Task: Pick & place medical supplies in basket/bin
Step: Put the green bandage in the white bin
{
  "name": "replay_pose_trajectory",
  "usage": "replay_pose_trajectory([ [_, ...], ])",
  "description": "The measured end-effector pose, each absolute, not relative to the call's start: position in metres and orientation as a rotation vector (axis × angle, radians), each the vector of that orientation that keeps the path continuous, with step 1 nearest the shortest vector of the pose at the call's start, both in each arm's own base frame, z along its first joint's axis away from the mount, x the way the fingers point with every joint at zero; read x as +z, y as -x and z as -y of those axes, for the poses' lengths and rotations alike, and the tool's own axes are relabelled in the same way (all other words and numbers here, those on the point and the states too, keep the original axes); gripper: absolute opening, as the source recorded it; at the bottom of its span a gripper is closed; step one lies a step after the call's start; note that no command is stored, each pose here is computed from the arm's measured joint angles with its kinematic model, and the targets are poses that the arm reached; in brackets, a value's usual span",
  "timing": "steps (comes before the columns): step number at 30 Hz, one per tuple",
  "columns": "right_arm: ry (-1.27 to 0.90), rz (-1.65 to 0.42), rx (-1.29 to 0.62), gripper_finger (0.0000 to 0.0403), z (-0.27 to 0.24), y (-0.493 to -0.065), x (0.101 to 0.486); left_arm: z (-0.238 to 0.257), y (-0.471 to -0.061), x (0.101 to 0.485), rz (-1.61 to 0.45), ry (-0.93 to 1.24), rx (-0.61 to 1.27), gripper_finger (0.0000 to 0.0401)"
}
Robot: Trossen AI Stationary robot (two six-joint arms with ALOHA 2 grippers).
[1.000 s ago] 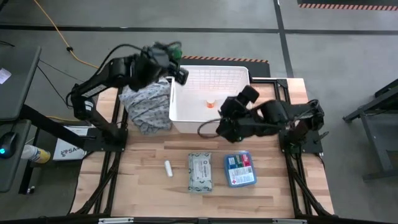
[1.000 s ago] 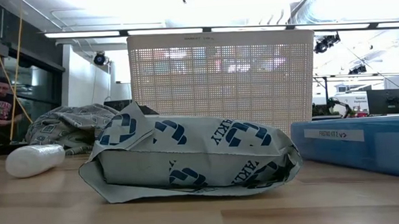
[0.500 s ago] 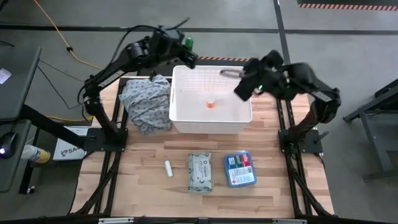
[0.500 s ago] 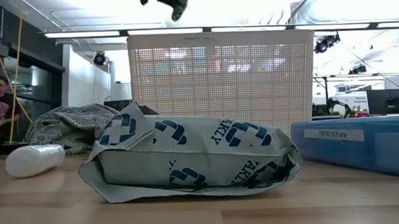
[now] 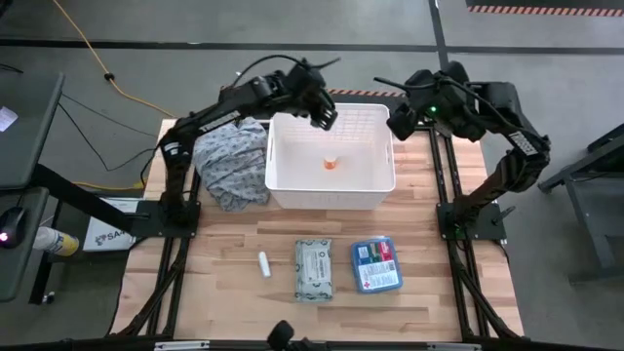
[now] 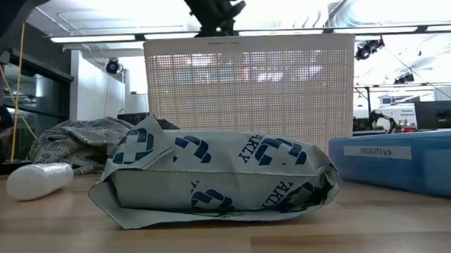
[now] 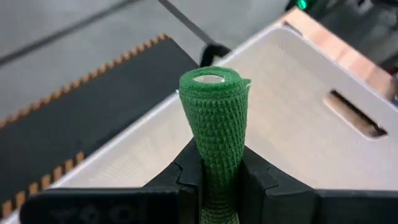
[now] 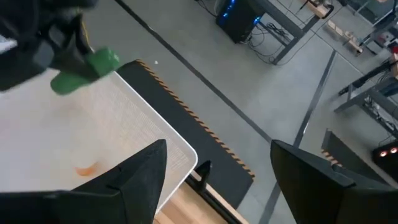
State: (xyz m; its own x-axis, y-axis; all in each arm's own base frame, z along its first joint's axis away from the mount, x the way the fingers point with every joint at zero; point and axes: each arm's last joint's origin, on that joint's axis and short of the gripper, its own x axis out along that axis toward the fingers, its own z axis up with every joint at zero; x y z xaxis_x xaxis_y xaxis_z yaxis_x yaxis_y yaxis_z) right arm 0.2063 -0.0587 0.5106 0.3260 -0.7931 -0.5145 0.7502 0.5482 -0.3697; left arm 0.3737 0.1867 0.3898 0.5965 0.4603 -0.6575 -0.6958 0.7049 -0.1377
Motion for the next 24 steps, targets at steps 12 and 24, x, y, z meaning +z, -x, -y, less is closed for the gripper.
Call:
replay_pose_trajectory([
  [12,0.123,-0.744,-0.997,0.0277,0.059,-0.206,0.511,-0.190,-0.392,0.340,-0.864,0.541,0.558,0.0092],
  [24,0.123,-0.743,-1.000,0.0277,0.059,-0.206,0.511,-0.184,-0.386,0.334,-0.963,0.585,0.561,0.0092],
])
